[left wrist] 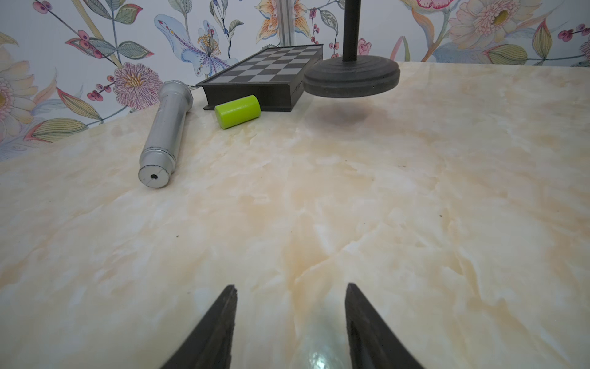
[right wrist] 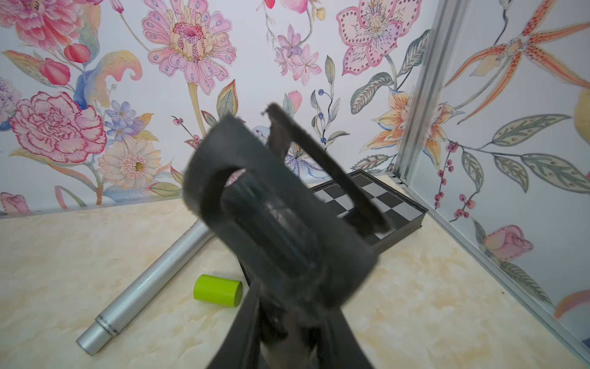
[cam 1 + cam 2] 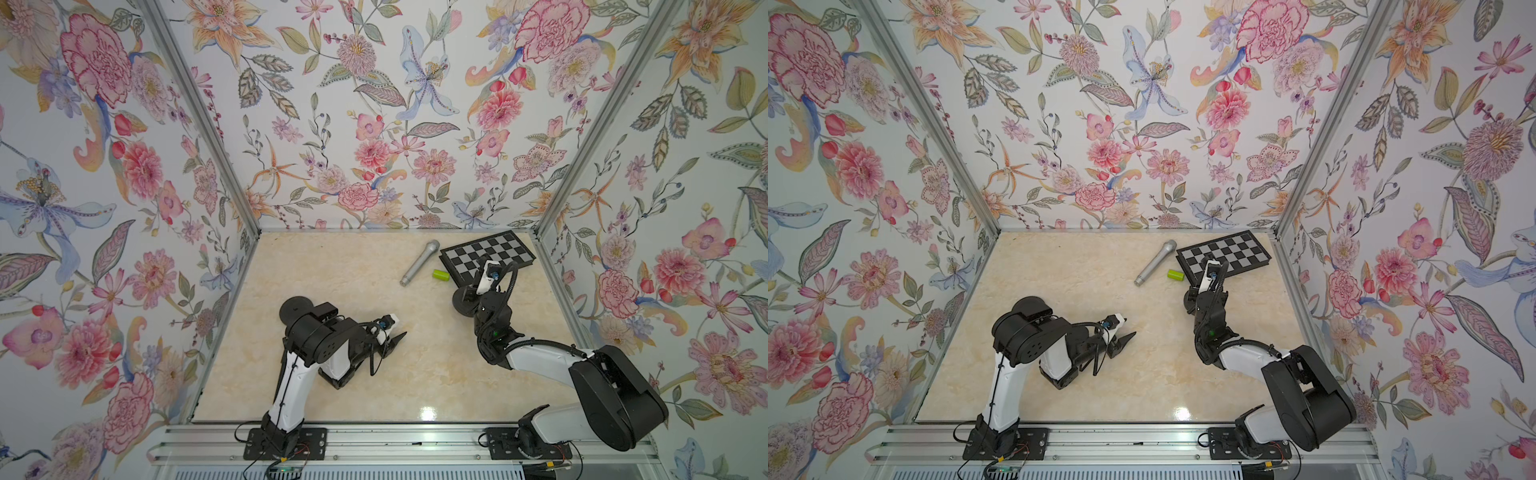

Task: Assemble a microphone stand
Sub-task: Move the microphone stand to the center of the board.

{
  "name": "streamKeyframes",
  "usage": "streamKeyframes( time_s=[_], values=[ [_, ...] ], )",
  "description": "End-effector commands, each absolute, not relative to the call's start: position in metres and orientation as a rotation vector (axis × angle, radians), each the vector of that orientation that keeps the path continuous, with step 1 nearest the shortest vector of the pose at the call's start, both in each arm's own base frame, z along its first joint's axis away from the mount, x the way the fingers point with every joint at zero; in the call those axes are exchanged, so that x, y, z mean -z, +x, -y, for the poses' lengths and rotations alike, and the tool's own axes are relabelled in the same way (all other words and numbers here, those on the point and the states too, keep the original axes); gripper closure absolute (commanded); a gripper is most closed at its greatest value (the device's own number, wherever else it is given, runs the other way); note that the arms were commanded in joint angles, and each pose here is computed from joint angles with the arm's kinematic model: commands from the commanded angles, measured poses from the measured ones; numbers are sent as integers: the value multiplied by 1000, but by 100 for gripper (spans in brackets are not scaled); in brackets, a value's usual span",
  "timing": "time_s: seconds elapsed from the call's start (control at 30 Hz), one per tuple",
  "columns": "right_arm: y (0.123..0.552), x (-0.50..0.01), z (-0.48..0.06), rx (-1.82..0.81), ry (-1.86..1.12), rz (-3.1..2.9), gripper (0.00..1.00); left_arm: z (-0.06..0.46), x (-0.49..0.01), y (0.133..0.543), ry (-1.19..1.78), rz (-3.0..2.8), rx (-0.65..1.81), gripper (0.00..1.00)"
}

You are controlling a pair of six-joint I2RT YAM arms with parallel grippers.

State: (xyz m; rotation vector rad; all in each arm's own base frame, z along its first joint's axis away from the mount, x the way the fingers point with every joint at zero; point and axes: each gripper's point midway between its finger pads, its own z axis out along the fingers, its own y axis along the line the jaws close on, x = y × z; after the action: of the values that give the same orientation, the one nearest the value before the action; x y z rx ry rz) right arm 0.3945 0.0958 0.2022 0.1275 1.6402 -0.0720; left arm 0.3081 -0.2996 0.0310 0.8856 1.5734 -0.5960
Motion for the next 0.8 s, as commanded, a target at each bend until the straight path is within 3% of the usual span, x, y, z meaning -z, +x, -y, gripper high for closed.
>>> streamKeyframes(
  time_s=[0.0, 0.37, 0.53, 0.77],
  values=[
    [410, -247, -110, -24, 89, -1552, 100, 294, -79, 312, 801, -1377, 541, 44],
    [444, -250, -28, 143, 198, -1550, 100, 290, -77, 317, 782, -1391, 516, 42],
    [450, -227, 11, 178, 246, -1585, 100, 284, -75, 323, 743, -1416, 512, 42],
    [471, -228, 35, 238, 189, -1513, 100, 273, -72, 331, 687, -1453, 506, 40]
  ],
)
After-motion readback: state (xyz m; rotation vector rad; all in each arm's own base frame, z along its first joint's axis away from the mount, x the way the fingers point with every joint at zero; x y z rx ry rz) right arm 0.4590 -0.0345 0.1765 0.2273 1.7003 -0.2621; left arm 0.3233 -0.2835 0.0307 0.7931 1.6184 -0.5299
